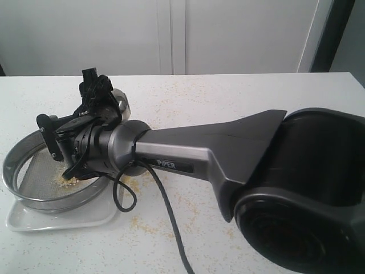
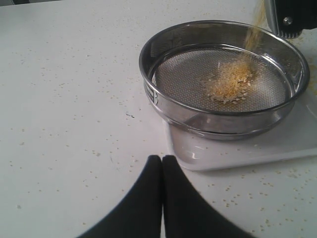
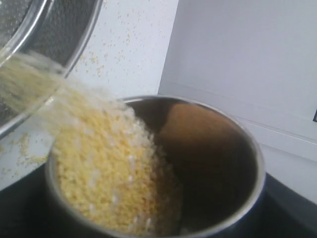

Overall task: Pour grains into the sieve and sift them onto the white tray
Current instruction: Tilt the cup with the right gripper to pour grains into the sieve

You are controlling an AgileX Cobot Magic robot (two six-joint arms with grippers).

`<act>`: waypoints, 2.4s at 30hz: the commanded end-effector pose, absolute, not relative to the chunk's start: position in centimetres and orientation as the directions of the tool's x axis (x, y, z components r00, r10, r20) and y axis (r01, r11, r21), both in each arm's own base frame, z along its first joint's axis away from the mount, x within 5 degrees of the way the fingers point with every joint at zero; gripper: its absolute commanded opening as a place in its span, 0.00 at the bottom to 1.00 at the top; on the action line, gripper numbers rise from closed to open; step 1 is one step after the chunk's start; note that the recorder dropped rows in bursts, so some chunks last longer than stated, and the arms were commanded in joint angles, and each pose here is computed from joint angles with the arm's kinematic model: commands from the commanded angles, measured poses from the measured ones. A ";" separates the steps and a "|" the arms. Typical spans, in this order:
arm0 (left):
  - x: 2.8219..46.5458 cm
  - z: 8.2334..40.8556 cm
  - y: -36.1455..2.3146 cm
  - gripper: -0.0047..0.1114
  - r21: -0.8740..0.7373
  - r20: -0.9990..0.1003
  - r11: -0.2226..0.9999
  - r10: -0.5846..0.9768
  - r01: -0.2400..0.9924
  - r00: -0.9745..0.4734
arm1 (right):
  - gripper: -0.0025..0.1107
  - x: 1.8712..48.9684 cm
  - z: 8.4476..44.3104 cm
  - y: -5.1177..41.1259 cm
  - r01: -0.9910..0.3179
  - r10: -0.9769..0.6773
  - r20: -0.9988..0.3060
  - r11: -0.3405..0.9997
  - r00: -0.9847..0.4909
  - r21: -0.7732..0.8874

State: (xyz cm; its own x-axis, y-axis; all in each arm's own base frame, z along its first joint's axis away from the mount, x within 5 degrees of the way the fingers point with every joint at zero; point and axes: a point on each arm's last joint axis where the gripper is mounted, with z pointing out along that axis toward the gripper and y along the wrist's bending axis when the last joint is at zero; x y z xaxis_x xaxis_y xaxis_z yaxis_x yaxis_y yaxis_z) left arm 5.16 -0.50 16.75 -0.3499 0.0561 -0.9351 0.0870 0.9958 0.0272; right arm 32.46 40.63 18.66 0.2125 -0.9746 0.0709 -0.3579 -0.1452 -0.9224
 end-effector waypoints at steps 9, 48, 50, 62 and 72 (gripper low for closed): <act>5.1 16.6 -0.5 0.04 0.027 -0.935 0.996 0.054 0.082 -0.350 | 0.02 31.2 19.4 41.3 -0.355 -0.961 0.133 -0.215 0.242 -0.910; 5.1 16.6 -0.5 0.04 0.027 -0.935 0.996 0.054 0.082 -0.350 | 0.02 27.0 20.9 43.7 -0.382 -0.901 0.139 -0.309 0.411 -0.871; 5.1 16.6 -0.5 0.04 0.027 -0.935 0.996 0.054 0.082 -0.350 | 0.02 26.9 20.8 43.9 -0.372 -0.892 0.137 -0.314 0.431 -0.874; 5.1 16.6 -0.5 0.04 0.027 -0.935 0.996 0.054 0.082 -0.350 | 0.02 27.5 20.8 44.3 -0.266 -0.845 0.206 -0.372 0.494 -0.889; 5.1 16.6 -0.5 0.04 0.027 -0.935 0.996 0.054 0.082 -0.350 | 0.02 29.0 18.9 43.8 -0.186 -0.825 0.356 -0.472 0.439 -0.862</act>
